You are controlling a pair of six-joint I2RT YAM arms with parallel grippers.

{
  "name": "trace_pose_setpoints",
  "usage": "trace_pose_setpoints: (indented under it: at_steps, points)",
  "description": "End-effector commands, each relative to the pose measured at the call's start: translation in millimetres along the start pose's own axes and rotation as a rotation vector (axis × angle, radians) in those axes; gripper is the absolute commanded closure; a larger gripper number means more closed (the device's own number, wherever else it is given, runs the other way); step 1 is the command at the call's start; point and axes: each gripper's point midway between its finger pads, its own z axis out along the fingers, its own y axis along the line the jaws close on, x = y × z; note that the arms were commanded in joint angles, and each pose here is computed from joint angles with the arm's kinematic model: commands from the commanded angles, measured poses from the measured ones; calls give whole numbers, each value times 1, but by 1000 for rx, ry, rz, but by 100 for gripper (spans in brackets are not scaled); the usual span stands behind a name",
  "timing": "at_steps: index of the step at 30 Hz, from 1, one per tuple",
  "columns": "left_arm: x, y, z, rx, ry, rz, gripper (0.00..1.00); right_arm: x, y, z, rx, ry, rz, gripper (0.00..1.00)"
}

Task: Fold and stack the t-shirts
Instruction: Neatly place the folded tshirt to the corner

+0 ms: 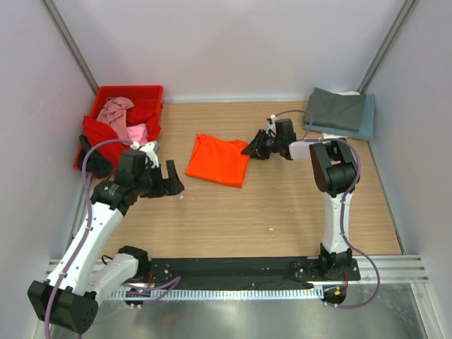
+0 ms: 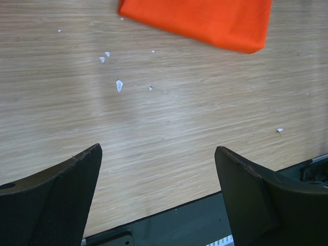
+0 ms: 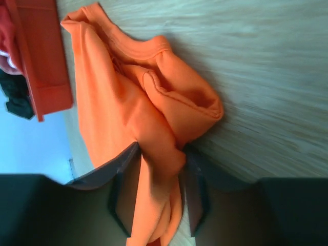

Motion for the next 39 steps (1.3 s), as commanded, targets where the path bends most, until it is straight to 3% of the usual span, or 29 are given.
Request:
trace_pose_setpoints:
  at_steps: [1, 4, 12, 20, 25, 39]
  points:
    - [-9, -2, -8, -4, -52, -11, 9, 23, -15, 17, -9, 57, 79, 73]
    - [-11, -4, -21, -6, -70, -24, 9, 0, -10, 13, -7, 34, 53, 98]
    - [-13, -12, -41, 58, -194, -46, 9, -112, 10, -51, 167, -65, -142, 99]
    - [-18, -10, -48, 52, -244, -35, 11, -184, 3, -120, 307, -167, -248, 98]
    - [-17, -10, -45, 51, -228, -34, 12, -205, 14, -141, 359, -184, -287, 99]
    - [-16, -11, -41, 57, -209, -34, 15, -284, 11, -254, 413, -443, -315, 99]
